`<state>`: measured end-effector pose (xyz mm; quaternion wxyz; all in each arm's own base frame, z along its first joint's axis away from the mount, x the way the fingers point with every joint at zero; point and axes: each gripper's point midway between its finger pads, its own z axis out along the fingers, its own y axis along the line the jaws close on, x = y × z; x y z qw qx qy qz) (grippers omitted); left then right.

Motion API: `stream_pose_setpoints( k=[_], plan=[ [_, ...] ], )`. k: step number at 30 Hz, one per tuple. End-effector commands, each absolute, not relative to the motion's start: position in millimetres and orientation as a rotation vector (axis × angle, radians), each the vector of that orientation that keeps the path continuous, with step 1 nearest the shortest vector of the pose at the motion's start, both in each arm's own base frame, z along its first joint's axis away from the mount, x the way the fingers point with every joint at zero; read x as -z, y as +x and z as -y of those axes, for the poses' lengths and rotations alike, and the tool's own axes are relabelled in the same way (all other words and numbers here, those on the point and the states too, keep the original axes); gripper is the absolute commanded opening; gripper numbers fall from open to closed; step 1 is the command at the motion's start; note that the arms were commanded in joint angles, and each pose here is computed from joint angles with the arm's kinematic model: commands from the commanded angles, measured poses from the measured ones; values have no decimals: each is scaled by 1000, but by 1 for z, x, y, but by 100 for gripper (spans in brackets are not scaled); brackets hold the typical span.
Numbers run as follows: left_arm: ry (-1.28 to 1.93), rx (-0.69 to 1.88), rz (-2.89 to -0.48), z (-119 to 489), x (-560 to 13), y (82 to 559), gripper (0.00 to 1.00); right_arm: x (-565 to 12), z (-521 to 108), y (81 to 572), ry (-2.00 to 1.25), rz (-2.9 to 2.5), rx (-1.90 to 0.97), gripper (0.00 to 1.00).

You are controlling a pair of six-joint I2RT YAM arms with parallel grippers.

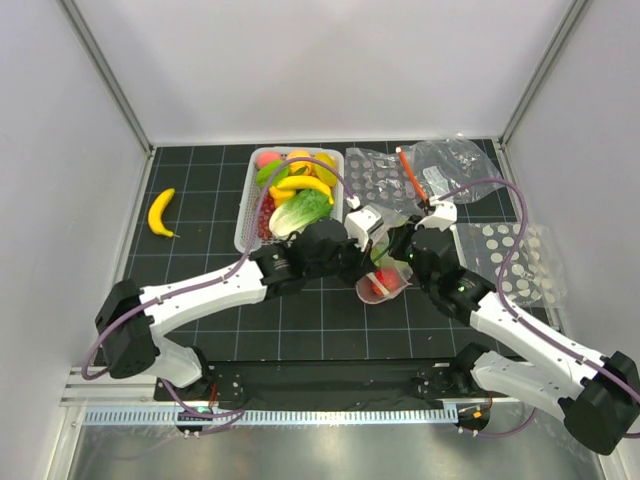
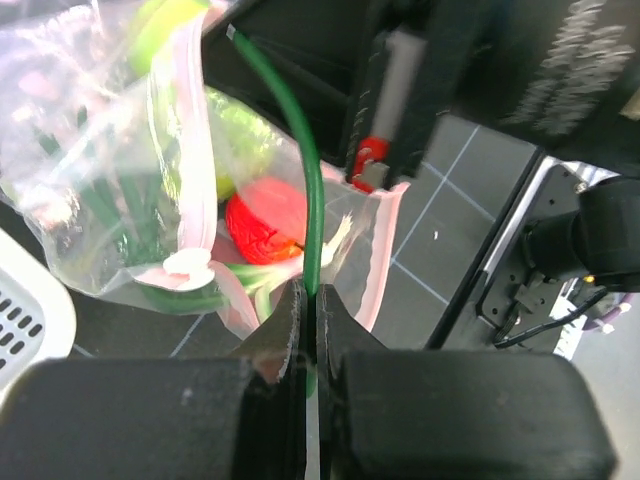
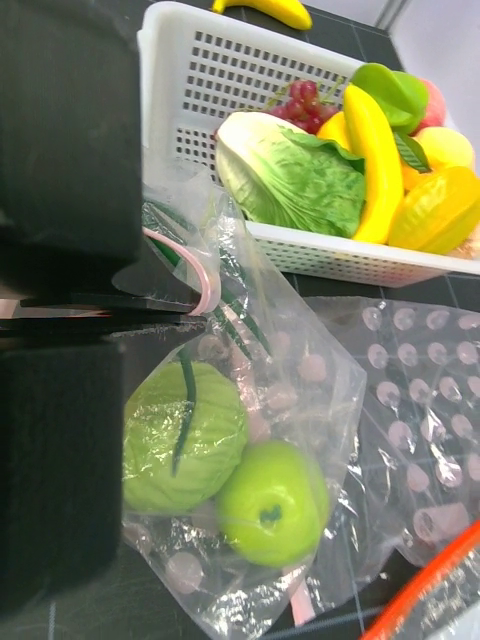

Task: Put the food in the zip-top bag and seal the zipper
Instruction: Place the fake vegetable in the zipper food storage bag.

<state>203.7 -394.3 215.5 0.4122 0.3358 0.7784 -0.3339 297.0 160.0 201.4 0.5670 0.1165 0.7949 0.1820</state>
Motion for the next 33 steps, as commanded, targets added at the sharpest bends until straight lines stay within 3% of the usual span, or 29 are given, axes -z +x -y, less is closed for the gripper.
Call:
stream_pose_setpoints(
  k=[1, 18, 26, 33],
  plan=[
    [878, 775, -2017, 398, -208, 208, 0, -236, -146, 300, 338, -1758, -431, 1],
    [788, 395, -2204, 370, -175, 243, 0, -247, -143, 296, 304, -1737, -423, 1],
    [811, 468, -2243, 379, -176, 235, 0, -255, -147, 294, 282, -1722, -441, 1],
    [734, 539, -2222, 385, -188, 235, 0, -289, -210, 257, 85, -1612, -660, 1]
  ],
)
